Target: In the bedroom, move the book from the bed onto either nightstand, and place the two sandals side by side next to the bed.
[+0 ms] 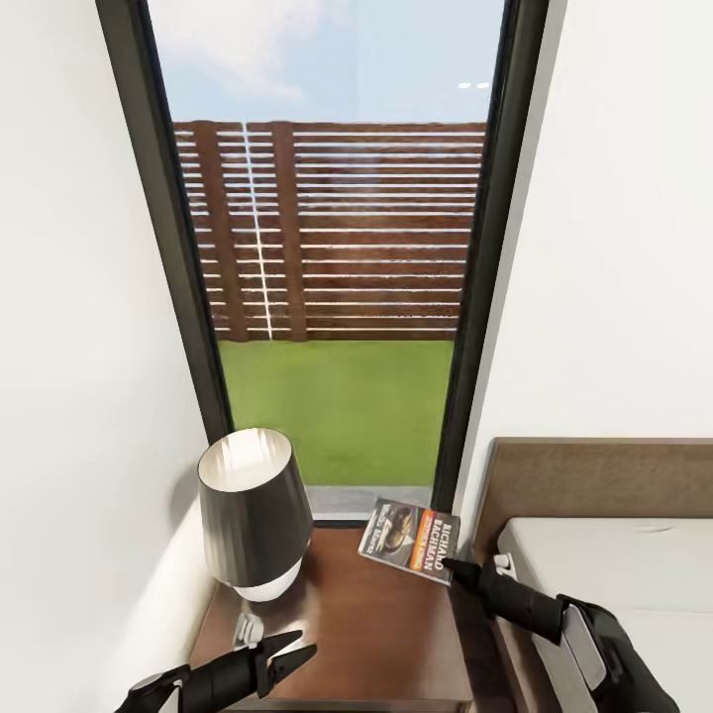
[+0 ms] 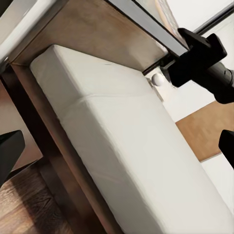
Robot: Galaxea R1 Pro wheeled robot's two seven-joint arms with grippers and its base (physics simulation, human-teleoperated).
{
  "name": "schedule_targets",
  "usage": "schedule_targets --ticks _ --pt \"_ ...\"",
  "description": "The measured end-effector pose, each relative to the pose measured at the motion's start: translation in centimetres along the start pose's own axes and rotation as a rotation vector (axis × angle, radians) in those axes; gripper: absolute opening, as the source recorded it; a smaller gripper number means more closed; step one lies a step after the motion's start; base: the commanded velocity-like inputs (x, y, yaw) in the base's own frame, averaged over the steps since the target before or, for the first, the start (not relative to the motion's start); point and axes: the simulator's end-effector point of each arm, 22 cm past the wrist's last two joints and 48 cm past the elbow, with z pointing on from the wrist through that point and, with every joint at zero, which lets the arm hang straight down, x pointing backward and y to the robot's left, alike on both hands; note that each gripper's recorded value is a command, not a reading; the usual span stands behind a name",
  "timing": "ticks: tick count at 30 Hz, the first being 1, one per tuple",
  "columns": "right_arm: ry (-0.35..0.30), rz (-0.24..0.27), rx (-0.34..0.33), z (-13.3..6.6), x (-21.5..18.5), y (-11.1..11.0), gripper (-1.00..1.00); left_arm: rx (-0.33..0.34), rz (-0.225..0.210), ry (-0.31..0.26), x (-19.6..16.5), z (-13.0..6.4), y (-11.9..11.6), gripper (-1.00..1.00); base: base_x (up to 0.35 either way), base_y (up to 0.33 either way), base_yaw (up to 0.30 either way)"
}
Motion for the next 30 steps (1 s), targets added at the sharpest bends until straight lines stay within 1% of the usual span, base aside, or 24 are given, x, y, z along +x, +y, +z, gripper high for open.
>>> schedule_targets --ticks 5,7,11,17,24,30 --pt "-0.006 0.009 -0.01 0.2 0.0 0.2 -1.0 -0.001 -0.001 -0.001 0.0 0.1 0.0 1.0 0.0 0.0 0.0" --pt "-0.001 0.015 -0.017 0.7 0.4 0.4 -1.0 0.0 -0.001 -0.002 0.0 0.1 0.0 1.0 0.0 0.0 0.0" --pt "0.014 0.036 -0.049 2.3 1.8 1.3 -1.0 -0.002 -0.002 -0.002 0.0 0.1 0.0 1.0 0.0 0.0 0.0" --pt "0.022 0.045 -0.063 3.3 2.6 1.6 -1.0 -0.004 -0.002 -0.001 0.1 0.1 0.2 1.0 0.0 0.0 0.0" --pt "0.035 0.073 -0.062 4.0 3.7 0.2 -1.0 -0.005 -0.002 -0.002 0.5 0.2 1.0 1.0 0.0 0.0 0.0" --pt "0.035 0.075 -0.061 4.3 3.9 -0.6 -1.0 -0.004 -0.002 -0.002 1.0 0.3 1.6 1.0 0.0 0.0 0.0"
